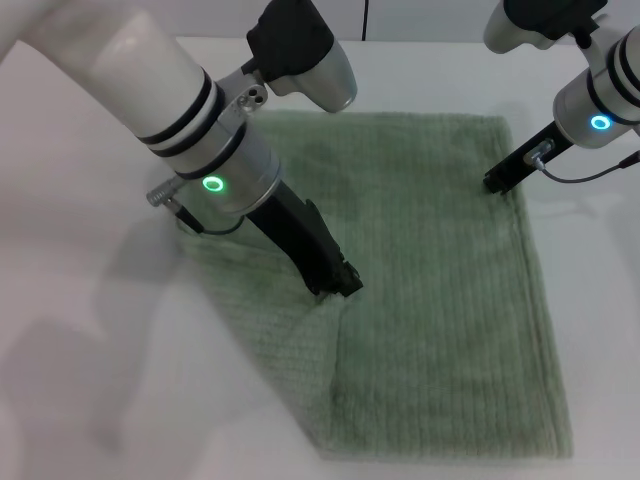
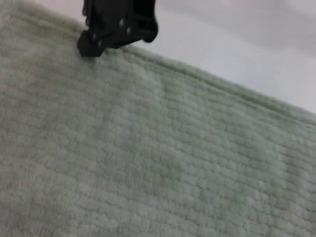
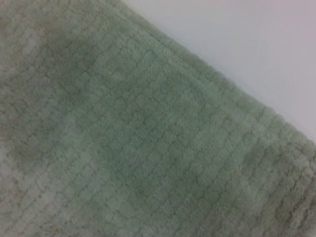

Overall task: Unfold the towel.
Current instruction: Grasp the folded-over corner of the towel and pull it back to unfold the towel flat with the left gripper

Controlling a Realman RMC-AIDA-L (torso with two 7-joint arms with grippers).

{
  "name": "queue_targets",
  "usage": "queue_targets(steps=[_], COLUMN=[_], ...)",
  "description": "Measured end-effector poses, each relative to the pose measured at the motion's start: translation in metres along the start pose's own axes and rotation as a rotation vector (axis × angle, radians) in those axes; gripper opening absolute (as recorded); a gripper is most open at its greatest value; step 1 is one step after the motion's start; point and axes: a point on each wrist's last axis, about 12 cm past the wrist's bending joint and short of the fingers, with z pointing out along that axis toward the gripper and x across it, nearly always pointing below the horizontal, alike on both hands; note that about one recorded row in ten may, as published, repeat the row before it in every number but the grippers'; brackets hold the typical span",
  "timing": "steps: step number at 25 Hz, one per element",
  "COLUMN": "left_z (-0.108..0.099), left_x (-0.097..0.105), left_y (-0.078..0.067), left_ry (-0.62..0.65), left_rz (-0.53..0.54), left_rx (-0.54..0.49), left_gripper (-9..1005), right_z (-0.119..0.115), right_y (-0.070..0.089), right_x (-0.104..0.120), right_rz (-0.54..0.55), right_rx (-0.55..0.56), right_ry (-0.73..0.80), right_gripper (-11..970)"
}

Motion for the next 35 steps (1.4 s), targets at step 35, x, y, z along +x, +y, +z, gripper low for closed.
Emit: queue_targets(steps=[35], left_z=[-0.055], left_x=[0.012], left_y=[0.0], left_ry=[0.126], left_rz=[0.044], left_rx=[-0.08], left_gripper=[60], right_z=[0.0], right_y=[-0.002], right_x=[0.0], right_rz=[-0.001], right_rx=[0.006], right_ry=[-0.002], right_gripper=[-1])
